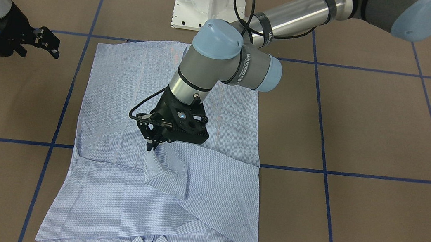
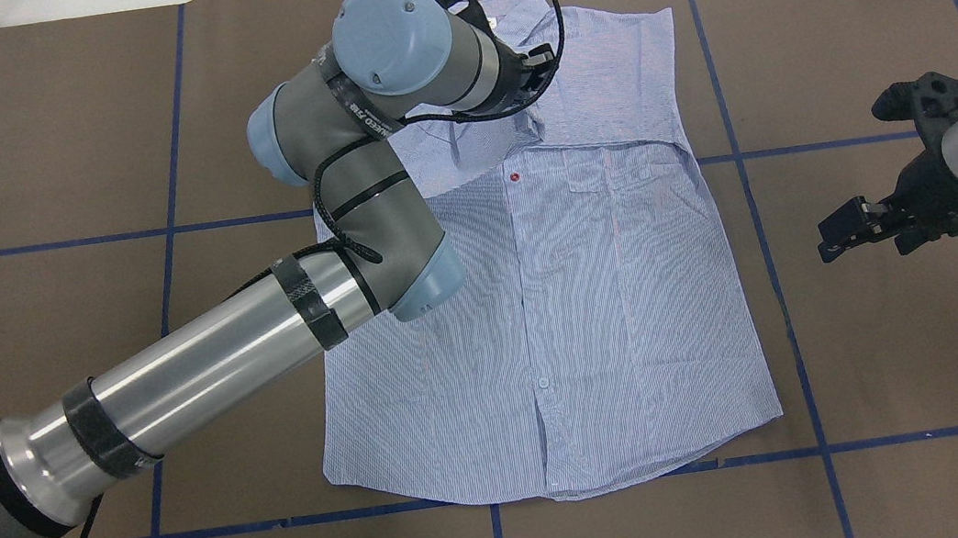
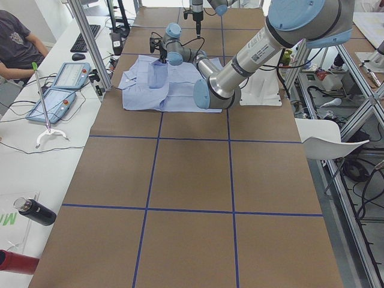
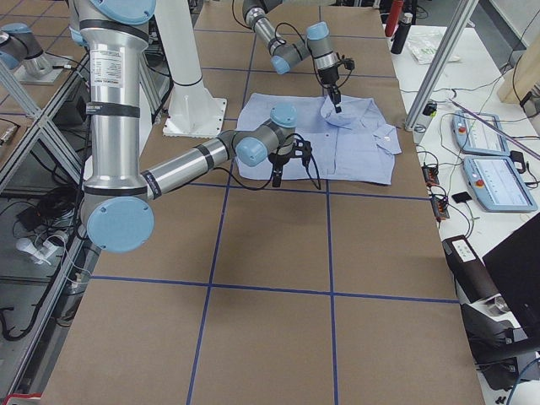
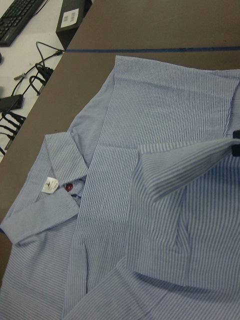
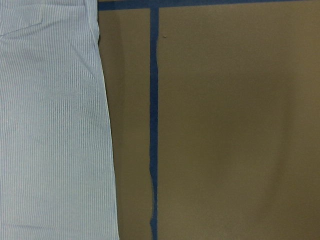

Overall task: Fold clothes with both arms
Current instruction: 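Carry the held sleeve with the left gripper across the shirt toward the collar, then lay the sleeve down across the body and open the left gripper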

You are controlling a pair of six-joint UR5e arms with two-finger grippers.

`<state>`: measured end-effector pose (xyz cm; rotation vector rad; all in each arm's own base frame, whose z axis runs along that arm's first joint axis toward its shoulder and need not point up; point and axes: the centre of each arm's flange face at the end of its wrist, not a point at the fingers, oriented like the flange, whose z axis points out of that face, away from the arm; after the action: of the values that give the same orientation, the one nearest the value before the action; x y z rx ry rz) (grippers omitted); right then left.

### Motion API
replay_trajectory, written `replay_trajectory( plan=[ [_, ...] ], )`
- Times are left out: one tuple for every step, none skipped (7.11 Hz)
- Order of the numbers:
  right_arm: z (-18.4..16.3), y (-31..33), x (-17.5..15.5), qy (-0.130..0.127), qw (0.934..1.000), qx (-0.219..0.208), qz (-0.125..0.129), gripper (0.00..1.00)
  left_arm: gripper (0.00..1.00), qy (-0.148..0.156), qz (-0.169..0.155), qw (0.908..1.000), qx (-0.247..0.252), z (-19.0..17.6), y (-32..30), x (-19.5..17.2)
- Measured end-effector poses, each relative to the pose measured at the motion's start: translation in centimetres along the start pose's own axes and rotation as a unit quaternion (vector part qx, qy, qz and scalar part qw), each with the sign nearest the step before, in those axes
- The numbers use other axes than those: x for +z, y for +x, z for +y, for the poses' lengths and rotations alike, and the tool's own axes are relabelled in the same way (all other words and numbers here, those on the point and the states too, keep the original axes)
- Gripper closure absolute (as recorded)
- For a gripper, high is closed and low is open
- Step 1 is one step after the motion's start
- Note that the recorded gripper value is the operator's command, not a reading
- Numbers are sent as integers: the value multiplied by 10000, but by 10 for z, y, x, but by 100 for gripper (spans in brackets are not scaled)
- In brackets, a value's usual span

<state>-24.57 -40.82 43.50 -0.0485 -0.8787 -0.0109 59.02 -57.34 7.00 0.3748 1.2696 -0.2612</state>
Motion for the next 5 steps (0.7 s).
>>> replay_trajectory(
  plan=[
    [-1,0,0,4,10000,-1,-3,0,100,165,137,9980,601,12,4,2],
    [-1,-1,0,5,10000,-6,-5,0,100,416,204,9926,1127,34,5,9],
    [-1,-1,0,4,10000,-12,-6,0,100,706,185,9845,1597,59,-1,20],
    [-1,-2,0,5,10000,-19,-10,0,100,915,86,9762,1965,81,-14,31],
    [-1,-2,0,4,10000,-18,-11,0,100,1017,-24,9693,2240,93,-23,39]
  ],
)
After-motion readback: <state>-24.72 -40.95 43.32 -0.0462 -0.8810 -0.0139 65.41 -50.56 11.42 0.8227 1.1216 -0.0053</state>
